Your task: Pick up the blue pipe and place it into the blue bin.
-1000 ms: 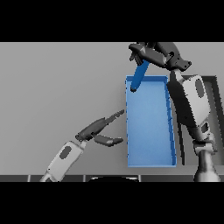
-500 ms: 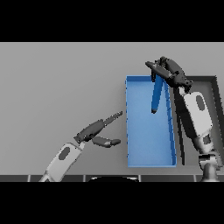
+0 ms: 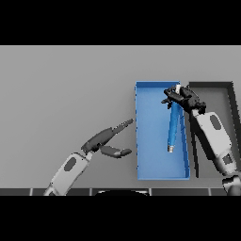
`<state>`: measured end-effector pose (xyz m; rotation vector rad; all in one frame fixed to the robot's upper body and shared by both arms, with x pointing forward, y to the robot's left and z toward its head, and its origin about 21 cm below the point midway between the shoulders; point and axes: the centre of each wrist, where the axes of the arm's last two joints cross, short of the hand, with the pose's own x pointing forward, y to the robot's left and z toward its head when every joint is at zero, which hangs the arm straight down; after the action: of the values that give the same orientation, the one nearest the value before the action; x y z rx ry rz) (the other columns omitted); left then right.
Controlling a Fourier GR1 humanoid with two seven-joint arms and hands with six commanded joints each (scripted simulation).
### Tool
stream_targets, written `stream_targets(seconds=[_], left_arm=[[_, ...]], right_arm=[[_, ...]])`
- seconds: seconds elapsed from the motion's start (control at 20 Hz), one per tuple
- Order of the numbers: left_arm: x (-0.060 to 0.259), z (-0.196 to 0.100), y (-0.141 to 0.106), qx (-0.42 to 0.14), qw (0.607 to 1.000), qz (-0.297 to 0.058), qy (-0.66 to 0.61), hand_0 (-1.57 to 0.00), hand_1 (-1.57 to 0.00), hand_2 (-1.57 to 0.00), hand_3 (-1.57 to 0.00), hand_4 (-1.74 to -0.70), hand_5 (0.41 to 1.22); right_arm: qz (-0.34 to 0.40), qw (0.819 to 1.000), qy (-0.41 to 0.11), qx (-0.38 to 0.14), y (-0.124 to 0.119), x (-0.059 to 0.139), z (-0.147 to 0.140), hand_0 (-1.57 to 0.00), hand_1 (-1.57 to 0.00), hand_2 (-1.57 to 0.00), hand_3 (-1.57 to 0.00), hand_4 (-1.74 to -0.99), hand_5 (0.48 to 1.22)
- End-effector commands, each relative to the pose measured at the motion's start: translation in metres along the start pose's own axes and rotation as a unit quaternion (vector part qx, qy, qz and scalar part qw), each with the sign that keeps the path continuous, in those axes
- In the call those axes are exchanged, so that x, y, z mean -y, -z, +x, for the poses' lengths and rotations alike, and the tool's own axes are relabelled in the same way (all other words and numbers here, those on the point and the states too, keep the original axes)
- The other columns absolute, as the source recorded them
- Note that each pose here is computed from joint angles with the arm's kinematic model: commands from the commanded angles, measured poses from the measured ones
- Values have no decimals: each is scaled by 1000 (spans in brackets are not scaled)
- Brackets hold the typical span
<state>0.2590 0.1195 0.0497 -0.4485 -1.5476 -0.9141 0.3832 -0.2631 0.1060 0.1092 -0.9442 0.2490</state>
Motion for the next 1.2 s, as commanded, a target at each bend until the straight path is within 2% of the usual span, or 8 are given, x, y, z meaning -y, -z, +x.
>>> stream_targets(seconds=[0.0, 0.15, 0.4, 0.6, 0.7, 0.75, 0.95, 1.15], left_arm=[[2, 2, 1, 1, 1000, -1, 0, 1, 1, 1, 1, -882, 493], [2, 0, 2, 0, 1000, 0, 2, 1, 1, 1, 1, -881, 497], [2, 0, 2, 1, 1000, 4, 1, 1, 1, 1, 1, -878, 490], [4, 0, 1, 1, 1000, 0, -1, 1, 1, 1, 1, -878, 480], [4, -3, 1, -4, 1000, 2, 1, 1, 1, 1, 1, -881, 476], [4, -3, 1, -2, 1000, 3, 5, 1, 1, 1, 1, -881, 474], [2, -1, -4, 4, 1000, 7, 1, 1, 1, 1, 1, -885, 476], [0, 1, -4, -2, 1000, 7, 1, 1, 1, 1, 1, -885, 480]], right_arm=[[-1, 1000, 3, -16, 3, 1, -4, -1005, -968, -930, -614, -1451, 1146], [14, 998, 14, -66, 12, -2, -12, -514, -495, -476, -314, -1296, 1152], [36, 990, -111, -81, 7, -11, -9, -168, -162, -155, -102, -1160, 945], [33, 985, -146, -86, 7, -12, -12, -68, -66, -63, -41, -1131, 829], [31, 985, -148, -83, 10, -11, -16, -377, -184, -82, -26, -1144, 792], [28, 985, -149, -79, 10, -10, -15, -301, -147, -65, -21, -1152, 778], [43, 987, -135, -73, 11, -6, -16, -123, -60, -26, -8, -1154, 809], [48, 987, -138, -72, 10, -12, -13, -212, -100, -24, -5, -1152, 795]])
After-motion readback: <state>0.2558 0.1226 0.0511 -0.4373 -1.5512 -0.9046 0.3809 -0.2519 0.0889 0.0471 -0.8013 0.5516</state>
